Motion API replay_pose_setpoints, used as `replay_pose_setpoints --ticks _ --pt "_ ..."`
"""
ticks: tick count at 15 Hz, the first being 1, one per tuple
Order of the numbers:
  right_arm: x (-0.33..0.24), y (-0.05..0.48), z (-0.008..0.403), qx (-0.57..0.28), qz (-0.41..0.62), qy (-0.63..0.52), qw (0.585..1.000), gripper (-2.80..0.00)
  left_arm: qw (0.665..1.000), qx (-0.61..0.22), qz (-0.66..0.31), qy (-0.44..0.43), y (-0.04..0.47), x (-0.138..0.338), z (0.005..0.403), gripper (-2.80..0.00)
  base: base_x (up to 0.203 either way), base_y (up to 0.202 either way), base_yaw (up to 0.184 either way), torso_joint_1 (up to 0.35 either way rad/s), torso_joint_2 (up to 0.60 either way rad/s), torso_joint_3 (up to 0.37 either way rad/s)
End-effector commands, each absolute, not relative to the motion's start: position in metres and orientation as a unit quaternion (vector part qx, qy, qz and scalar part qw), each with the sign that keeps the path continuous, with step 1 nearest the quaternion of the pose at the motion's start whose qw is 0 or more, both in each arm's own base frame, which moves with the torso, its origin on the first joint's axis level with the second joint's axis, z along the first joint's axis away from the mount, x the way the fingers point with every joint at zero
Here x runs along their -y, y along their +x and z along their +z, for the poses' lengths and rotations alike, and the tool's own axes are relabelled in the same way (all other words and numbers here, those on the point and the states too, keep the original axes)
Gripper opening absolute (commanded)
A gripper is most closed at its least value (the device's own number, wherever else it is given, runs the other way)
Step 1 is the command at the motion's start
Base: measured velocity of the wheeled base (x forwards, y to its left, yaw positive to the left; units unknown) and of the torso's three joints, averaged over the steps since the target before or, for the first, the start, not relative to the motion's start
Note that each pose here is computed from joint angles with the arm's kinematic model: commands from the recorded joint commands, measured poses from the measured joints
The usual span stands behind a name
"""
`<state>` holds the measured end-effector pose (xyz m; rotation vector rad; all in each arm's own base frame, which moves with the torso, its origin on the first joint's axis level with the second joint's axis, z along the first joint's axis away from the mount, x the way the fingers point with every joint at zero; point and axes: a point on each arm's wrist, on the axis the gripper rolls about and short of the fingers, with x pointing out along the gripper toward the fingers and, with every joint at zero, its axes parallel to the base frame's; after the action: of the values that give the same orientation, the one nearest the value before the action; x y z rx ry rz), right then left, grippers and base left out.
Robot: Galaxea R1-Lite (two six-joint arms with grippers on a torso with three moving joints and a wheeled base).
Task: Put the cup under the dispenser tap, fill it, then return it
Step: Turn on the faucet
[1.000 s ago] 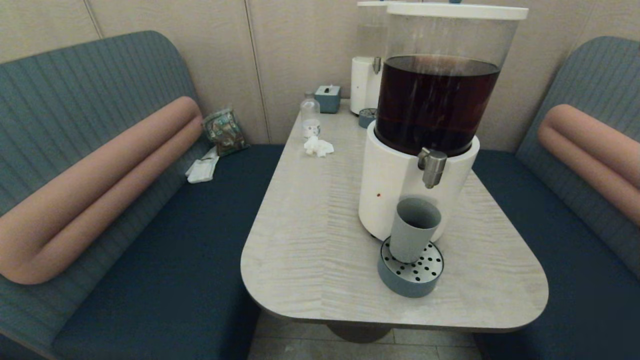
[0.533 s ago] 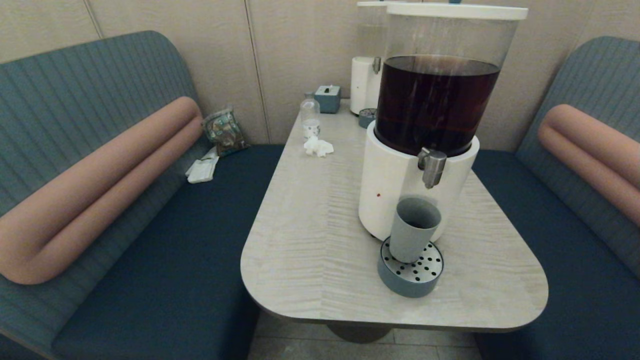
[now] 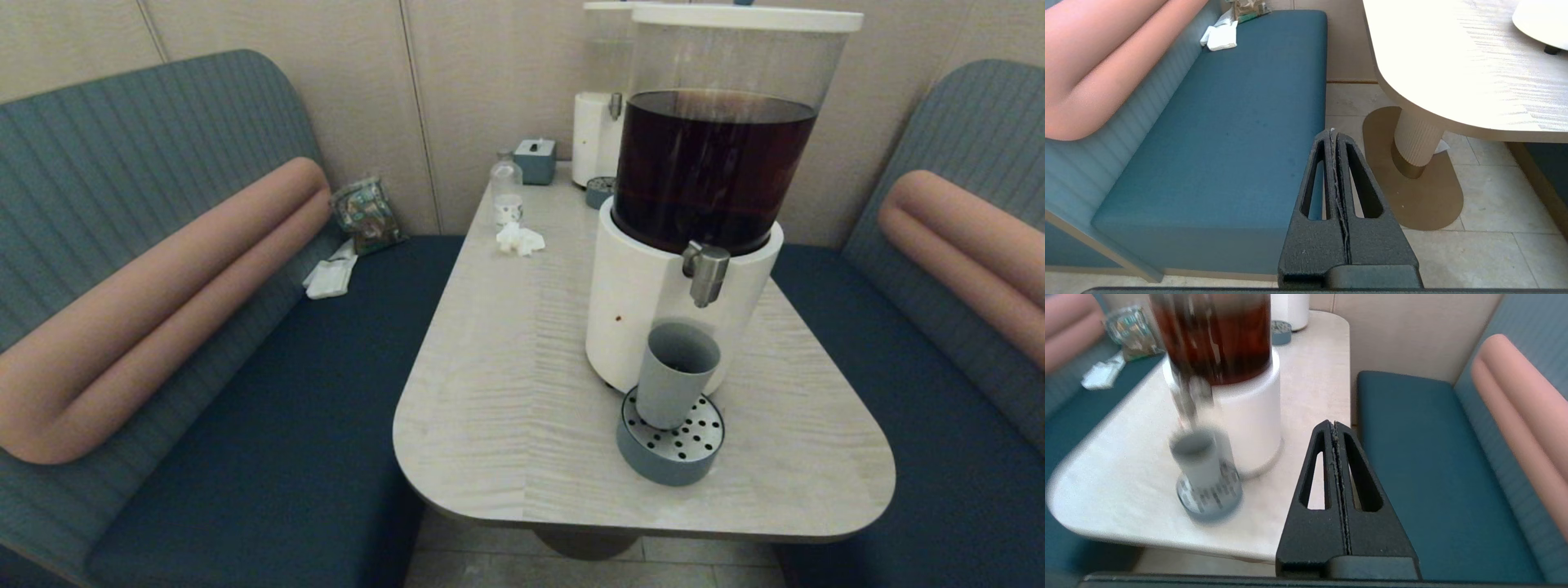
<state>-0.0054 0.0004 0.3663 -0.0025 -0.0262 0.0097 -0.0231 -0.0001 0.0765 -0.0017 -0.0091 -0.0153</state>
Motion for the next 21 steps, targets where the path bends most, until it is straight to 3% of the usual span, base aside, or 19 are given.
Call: replay_pose_setpoints --ticks 1,4,6,8,21 --pt "-0.001 0.077 0.406 -0.099 0.013 0.015 0.995 -2.80 1.000 0.004 -0.008 -0.001 -0.023 0.000 0.077 -2.80 0.000 0.000 0.000 0.000 0.00 0.000" --pt "-0.013 0.118 0.423 -0.166 0.059 0.048 0.983 -2.80 1.000 0.004 -0.008 -0.001 -0.023 0.000 0.077 -2.80 0.000 0.000 0.000 0.000 0.00 0.000" --pt "-0.041 0.151 0.401 -0.272 0.176 0.088 0.942 -2.80 1.000 0.004 -0.008 -0.001 -0.023 0.000 0.077 -2.80 0.000 0.000 0.000 0.000 0.00 0.000" --pt "-0.051 0.167 0.391 -0.313 0.232 0.130 0.912 -2.80 1.000 0.003 -0.008 -0.001 -0.023 0.000 0.077 -2.80 0.000 0.000 0.000 0.000 0.00 0.000" --pt "-0.075 0.220 0.369 -0.328 0.218 0.071 0.916 -2.80 1.000 0.004 -0.008 -0.001 -0.023 0.000 0.077 -2.80 0.000 0.000 0.000 0.000 0.00 0.000"
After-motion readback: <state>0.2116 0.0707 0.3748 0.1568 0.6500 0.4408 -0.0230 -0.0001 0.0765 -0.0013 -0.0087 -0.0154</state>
